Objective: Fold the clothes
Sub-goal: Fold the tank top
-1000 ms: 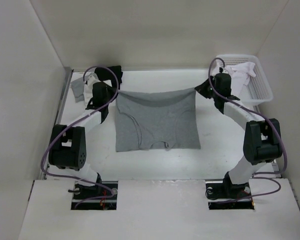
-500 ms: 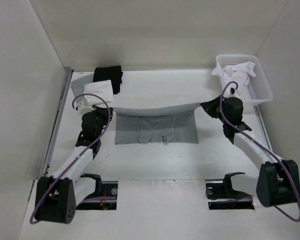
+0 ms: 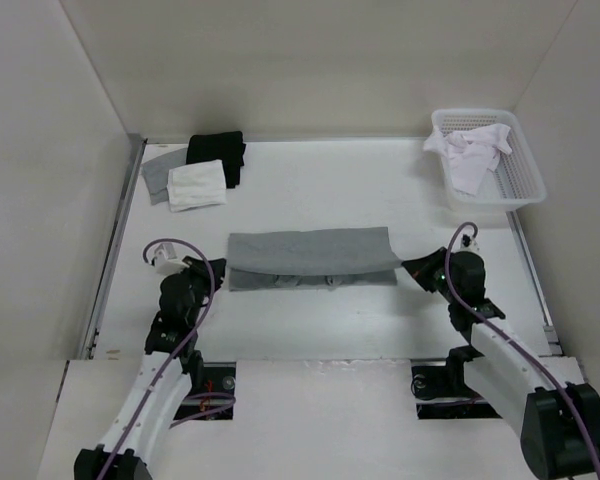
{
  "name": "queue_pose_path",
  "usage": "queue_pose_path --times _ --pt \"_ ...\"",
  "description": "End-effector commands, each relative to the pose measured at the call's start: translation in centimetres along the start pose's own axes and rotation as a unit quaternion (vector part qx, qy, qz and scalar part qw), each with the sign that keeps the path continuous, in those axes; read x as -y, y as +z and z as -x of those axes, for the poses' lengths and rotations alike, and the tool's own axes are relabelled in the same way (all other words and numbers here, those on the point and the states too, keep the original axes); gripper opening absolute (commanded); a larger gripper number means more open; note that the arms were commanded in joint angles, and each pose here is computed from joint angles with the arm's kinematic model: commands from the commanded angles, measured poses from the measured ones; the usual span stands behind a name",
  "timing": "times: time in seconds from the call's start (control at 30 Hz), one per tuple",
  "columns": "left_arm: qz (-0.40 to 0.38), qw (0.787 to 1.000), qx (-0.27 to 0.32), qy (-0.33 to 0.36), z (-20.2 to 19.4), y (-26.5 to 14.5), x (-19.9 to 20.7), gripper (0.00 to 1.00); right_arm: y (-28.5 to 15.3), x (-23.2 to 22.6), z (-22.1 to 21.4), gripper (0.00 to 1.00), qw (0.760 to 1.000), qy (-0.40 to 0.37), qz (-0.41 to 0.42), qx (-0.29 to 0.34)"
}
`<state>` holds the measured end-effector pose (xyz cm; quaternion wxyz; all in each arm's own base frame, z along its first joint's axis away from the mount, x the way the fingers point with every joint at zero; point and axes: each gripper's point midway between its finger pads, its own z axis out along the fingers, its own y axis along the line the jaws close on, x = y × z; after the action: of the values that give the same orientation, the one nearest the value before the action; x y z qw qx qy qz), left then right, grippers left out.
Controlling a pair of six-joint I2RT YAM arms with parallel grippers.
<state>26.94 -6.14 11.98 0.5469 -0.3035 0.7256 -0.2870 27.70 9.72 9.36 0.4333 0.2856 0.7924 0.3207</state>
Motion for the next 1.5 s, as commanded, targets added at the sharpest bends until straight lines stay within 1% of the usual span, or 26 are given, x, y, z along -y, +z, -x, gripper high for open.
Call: queue_pose_path --times 0.0,0.07,0.13,0.17,0.27,0.33,0.4,0.53,0.7,0.8,0.87,0.93,1.0,1.13,1.2,1.3,1.4,1.47 --pt "0.023 1.0 -0.015 -0.009 -1.3 -0.6 -1.9 0.07 -0.1 1.1 -0.5 0.06 0.999 0.031 -0.016 0.0" --pt "0.027 0.999 -0.022 -0.008 -1.9 -0.8 -2.5 0.14 0.0 2.4 -0.8 0.11 0.999 0.033 -0.034 -0.001" --pt "0.032 0.999 -0.028 -0.003 -2.2 -0.9 -2.9 0.24 -0.1 3.5 -0.9 0.22 0.998 0.032 -0.047 0.001" --pt "0.035 0.999 -0.023 -0.001 -1.9 -0.9 -2.9 0.26 -0.1 3.6 -0.8 0.28 0.998 0.032 -0.048 0.003" --pt "0.037 0.999 0.018 0.014 0.7 -0.6 -2.2 0.27 0.2 2.8 0.3 0.44 0.998 0.022 -0.047 0.018" --pt "0.023 0.999 0.029 0.027 2.0 0.0 -0.5 0.27 1.0 2.5 1.0 0.54 0.999 0.002 -0.051 0.018" --pt "0.0 0.999 0.015 0.031 1.7 0.9 1.4 0.27 2.0 2.2 0.6 0.55 0.999 -0.003 -0.05 -0.004" --pt "-0.039 0.998 -0.019 0.037 -0.5 2.4 4.2 0.26 3.6 1.8 -1.2 0.53 0.998 0.01 -0.04 -0.044" --pt "-0.078 0.996 -0.01 0.031 -0.6 3.0 7.3 0.26 4.8 1.6 -2.7 0.48 0.995 0.047 -0.024 -0.087" --pt "-0.095 0.995 -0.005 0.033 -0.1 3.2 8.9 0.26 5.8 1.3 -3.4 0.42 0.992 0.071 -0.014 -0.107" --pt "-0.106 0.994 -0.001 0.032 0.2 3.2 9.7 0.26 6.6 1.5 -3.9 0.36 0.99 0.084 -0.015 -0.116" --pt "-0.12 0.992 0.002 0.03 0.4 3.3 10.6 0.26 7.2 1.1 -4.0 0.23 0.988 0.099 -0.005 -0.12" --pt "-0.137 0.99 -0.001 0.029 0.2 3.2 11.6 0.25 7.3 0.7 -3.5 0.11 0.989 0.11 0.005 -0.103" --pt "-0.162 0.986 -0.012 0.028 -0.7 3.1 13.2 0.25 7.0 0.8 -1.7 0.01 0.994 0.1 0.011 -0.045" --pt "-0.166 0.985 -0.022 0.029 -1.4 3.2 13.6 0.25 6.2 0.2 -0.8 0.0 0.995 0.091 0.025 -0.021" --pt "-0.165 0.985 -0.047 0.033 -3.7 3.6 13.7 0.25 4.4 -1.1 0.7 0.0 0.997 0.061 0.046 0.013" --pt "-0.16 0.985 -0.062 0.03 -5.4 3.9 13.4 0.26 3.0 -2.0 2.5 0.0 0.999 0.011 0.028 0.039" --pt "-0.159 0.985 -0.068 0.024 -5.8 4.1 13.4 0.26 1.9 -3.9 3.2 0.0 0.998 -0.036 0.025 0.053"
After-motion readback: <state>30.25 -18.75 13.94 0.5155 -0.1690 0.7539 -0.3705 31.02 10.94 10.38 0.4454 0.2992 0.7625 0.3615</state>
